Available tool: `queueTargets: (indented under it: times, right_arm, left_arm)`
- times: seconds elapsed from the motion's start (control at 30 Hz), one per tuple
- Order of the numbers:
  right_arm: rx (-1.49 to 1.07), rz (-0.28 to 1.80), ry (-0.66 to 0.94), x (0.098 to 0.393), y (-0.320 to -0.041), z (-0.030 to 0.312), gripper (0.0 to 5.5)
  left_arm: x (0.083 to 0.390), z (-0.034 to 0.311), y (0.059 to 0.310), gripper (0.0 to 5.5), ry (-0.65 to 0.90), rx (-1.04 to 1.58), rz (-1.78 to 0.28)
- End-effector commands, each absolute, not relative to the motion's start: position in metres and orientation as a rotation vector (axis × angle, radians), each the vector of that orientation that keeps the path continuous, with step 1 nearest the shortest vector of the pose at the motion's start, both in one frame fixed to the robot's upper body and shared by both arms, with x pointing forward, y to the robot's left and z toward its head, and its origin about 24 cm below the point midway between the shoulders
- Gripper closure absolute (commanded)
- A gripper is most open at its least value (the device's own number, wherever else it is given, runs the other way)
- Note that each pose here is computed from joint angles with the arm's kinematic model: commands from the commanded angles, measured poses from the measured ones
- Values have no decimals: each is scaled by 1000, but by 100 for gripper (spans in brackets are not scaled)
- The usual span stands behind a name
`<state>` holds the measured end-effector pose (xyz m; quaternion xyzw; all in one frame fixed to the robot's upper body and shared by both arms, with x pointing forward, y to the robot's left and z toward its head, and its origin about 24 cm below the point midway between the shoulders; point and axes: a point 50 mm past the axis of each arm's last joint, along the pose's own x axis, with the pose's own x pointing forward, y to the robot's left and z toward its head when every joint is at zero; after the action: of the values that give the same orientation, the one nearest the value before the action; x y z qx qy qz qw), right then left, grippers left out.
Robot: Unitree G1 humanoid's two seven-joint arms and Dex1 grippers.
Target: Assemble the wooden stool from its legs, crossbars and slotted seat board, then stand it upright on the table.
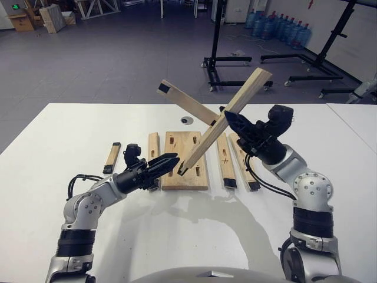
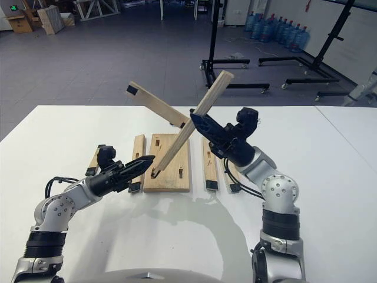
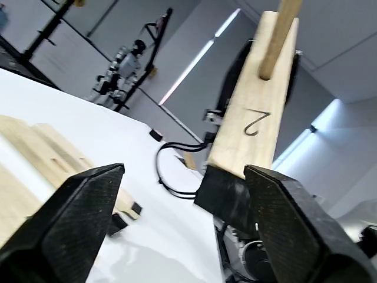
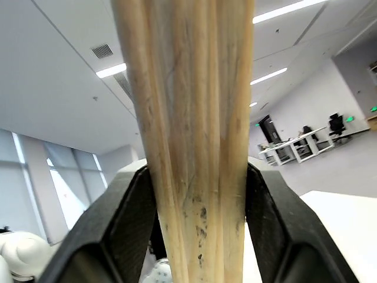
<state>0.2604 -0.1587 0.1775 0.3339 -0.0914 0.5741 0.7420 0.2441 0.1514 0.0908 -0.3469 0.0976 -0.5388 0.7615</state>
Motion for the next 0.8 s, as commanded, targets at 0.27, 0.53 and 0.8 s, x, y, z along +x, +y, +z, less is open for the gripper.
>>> queueTargets:
  times: [0.27,0.53,0.8]
  right_arm:
    - [383,890,-339,309,-189,204,341]
    - [442,900,-360,306,-176,201,341]
    - [444,896,-366,304,-177,204,341]
  left_arm:
    - [299,78,107,176,185,54,-918]
    - [301,29,116,176,399,219,-928]
    - [273,12,119,176,541,171,-1023]
